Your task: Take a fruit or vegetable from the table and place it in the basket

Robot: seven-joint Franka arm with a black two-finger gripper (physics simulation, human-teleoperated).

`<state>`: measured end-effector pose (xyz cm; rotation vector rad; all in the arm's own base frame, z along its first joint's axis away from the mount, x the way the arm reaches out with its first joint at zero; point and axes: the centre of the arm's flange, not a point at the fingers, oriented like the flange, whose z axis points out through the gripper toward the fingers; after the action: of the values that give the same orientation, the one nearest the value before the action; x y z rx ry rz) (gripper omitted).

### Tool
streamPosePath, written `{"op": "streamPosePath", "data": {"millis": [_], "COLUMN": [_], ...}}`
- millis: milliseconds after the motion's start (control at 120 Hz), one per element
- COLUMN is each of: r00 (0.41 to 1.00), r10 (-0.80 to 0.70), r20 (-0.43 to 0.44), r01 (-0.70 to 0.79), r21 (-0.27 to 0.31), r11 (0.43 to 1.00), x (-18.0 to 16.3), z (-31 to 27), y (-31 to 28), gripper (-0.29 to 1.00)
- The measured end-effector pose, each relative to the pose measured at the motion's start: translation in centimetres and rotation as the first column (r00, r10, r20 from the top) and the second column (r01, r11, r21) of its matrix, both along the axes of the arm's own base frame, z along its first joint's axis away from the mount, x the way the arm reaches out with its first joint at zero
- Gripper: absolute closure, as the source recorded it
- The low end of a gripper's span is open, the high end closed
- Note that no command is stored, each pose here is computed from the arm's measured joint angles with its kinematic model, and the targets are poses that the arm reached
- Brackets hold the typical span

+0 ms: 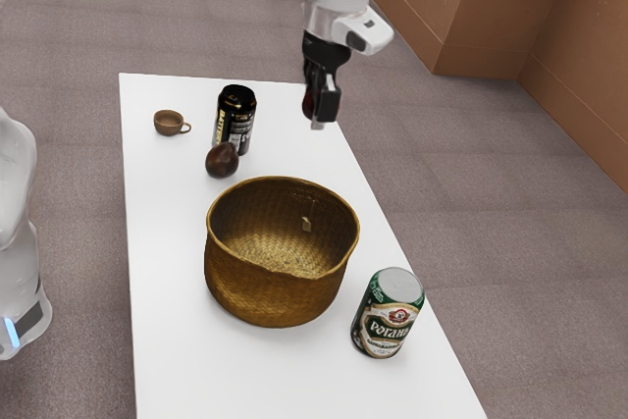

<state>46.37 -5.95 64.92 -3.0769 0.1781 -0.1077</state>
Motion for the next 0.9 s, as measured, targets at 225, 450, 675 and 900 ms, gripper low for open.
{"op": "streamPosePath", "data": {"millis": [225,450,675,900], "r00": [0.993,0.985,0.981,0.982], "r10": [-0.114,-0.156,-0.183,-0.186], "r20": [-0.039,-0.08,-0.057,-0.037], "r01": [0.113,0.154,0.181,0.184], "r21": [-0.019,-0.03,-0.04,-0.062], "r11": [0.993,0.988,0.983,0.981], "x": [-1.6,-2.1,-2.3,-2.2], "z": [-2.4,-7.7,-9.1,-8.9], "y": [-6.7,-9.3,-11.0,-11.5], "gripper": [0.31,0.31,0.15,0.03]}}
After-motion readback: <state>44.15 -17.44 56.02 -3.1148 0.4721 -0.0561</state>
